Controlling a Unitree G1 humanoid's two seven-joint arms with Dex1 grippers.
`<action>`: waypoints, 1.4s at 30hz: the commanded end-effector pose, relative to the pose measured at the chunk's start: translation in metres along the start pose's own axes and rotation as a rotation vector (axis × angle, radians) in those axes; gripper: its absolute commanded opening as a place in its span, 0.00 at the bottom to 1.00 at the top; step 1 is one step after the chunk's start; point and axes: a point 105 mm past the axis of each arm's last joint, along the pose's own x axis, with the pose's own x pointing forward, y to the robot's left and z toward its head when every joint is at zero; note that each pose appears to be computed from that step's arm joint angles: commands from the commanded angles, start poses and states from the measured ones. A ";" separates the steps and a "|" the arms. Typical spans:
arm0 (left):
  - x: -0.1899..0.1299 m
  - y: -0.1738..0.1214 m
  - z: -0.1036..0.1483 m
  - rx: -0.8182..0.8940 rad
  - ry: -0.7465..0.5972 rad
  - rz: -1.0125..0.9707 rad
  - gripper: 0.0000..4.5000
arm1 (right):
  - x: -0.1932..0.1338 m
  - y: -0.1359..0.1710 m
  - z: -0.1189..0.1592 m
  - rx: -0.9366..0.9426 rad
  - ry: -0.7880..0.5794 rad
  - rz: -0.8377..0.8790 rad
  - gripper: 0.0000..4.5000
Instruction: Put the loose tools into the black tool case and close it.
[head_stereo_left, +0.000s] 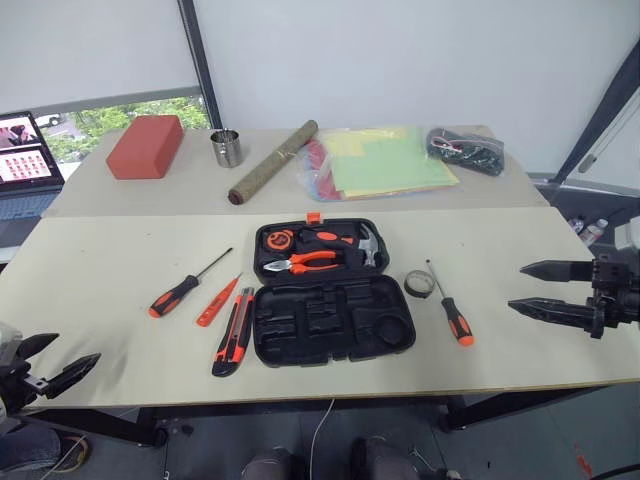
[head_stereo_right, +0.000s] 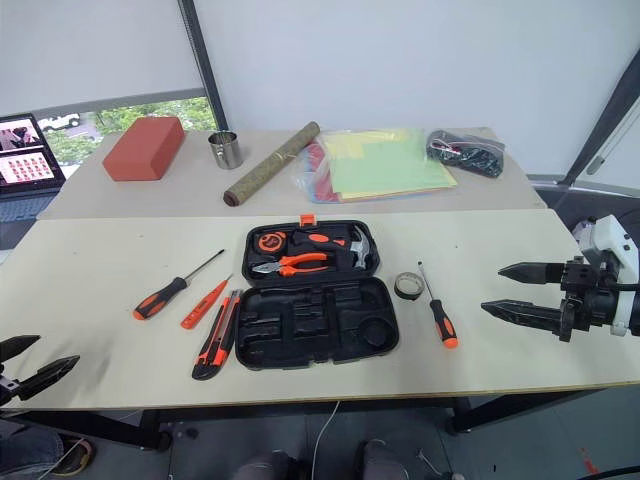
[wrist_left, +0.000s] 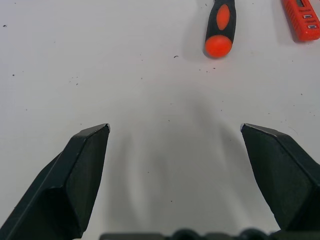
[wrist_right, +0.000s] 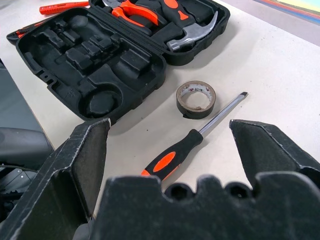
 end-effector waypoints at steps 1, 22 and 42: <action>-0.004 0.002 0.011 0.034 -0.020 0.013 1.00 | -0.003 0.002 0.009 -0.037 -0.011 -0.007 0.99; 0.122 -0.014 0.046 0.101 0.138 -0.231 1.00 | 0.071 0.072 0.081 -0.267 -0.184 0.260 0.99; 0.117 -0.082 0.177 0.344 -0.194 -0.712 0.21 | 0.073 0.089 0.042 -0.174 -0.105 0.274 1.00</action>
